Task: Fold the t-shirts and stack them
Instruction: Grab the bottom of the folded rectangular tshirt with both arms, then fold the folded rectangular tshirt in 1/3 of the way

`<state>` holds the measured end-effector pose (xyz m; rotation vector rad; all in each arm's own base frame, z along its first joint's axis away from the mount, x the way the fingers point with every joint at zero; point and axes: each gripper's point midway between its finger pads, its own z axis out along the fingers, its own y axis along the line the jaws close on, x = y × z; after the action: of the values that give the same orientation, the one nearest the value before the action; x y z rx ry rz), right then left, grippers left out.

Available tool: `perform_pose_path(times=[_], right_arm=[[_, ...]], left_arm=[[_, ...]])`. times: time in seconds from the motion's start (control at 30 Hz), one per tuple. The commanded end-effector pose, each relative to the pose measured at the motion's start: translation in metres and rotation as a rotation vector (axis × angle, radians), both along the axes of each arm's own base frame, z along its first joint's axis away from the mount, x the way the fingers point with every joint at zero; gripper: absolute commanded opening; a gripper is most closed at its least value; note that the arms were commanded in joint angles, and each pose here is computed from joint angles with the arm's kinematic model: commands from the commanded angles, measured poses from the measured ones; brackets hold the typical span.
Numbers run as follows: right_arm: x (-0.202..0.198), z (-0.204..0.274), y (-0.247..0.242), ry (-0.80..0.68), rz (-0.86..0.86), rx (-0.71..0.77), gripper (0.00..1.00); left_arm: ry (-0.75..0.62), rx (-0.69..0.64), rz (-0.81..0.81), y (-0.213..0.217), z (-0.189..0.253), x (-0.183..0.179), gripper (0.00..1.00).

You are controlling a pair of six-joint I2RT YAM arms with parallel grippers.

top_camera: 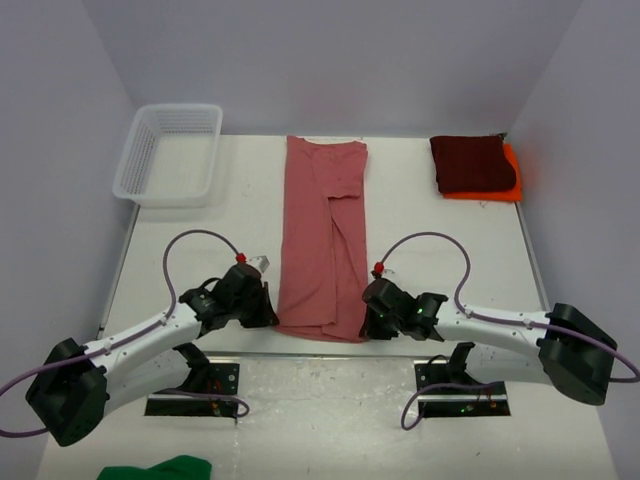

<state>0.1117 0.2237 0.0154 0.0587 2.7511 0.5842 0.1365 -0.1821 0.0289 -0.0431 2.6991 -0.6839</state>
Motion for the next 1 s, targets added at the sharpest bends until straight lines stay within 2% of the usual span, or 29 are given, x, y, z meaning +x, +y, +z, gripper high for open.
perform_pose_path(times=[0.0,0.17,0.5,0.97], right_arm=[[-0.001,0.010,-0.023,-0.035,-0.030,-0.112,0.00],[0.000,0.025,-0.026,-0.065,-0.034,-0.089,0.00],[-0.004,0.019,-0.022,-0.046,-0.014,-0.087,0.00],[-0.003,0.033,-0.011,-0.072,0.032,-0.085,0.00]], left_arm=[[0.005,0.032,-0.010,0.007,0.005,-0.008,0.00],[0.010,0.040,-0.001,0.009,0.006,-0.013,0.00],[0.019,0.022,-0.036,0.005,0.003,-0.021,0.00],[-0.058,-0.043,-0.073,-0.009,0.028,-0.019,0.00]])
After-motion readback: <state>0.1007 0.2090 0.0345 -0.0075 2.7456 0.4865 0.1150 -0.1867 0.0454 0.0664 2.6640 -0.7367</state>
